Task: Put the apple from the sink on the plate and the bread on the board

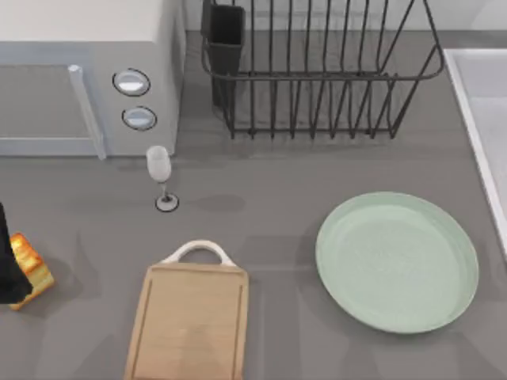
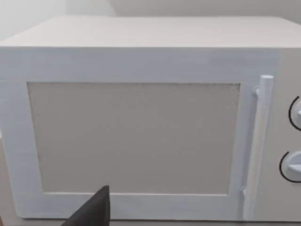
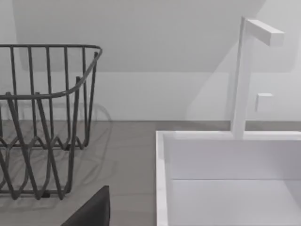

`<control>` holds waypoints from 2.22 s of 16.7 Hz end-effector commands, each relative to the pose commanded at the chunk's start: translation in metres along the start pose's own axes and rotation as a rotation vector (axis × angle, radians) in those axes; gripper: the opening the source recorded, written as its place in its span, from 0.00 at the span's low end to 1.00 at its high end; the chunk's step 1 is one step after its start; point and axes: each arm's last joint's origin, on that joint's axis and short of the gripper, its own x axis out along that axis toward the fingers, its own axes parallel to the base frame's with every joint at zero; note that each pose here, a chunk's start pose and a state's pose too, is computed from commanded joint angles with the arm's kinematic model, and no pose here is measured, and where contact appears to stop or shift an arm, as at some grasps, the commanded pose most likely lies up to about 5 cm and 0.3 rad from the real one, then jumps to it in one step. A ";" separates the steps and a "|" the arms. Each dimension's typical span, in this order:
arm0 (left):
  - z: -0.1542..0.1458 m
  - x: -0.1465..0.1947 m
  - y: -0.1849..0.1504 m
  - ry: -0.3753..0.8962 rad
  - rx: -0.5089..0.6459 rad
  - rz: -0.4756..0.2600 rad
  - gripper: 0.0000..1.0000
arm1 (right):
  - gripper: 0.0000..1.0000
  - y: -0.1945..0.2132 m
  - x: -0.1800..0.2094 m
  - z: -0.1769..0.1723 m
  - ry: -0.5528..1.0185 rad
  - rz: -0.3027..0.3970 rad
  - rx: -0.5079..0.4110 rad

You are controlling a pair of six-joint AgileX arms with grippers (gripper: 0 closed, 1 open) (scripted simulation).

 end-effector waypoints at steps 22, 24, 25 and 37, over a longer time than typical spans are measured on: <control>0.000 0.000 0.000 0.000 0.000 0.000 1.00 | 1.00 -0.011 0.037 0.079 0.394 -0.069 -0.065; 0.000 0.000 0.000 0.000 0.000 0.000 1.00 | 1.00 -0.018 0.066 0.095 0.556 -0.081 -0.077; 0.000 0.000 0.000 0.000 0.000 0.000 1.00 | 1.00 -0.023 0.084 0.101 0.639 -0.085 -0.080; 0.000 0.000 0.000 0.000 0.000 0.000 1.00 | 1.00 -0.105 0.273 0.039 1.420 -0.040 -0.027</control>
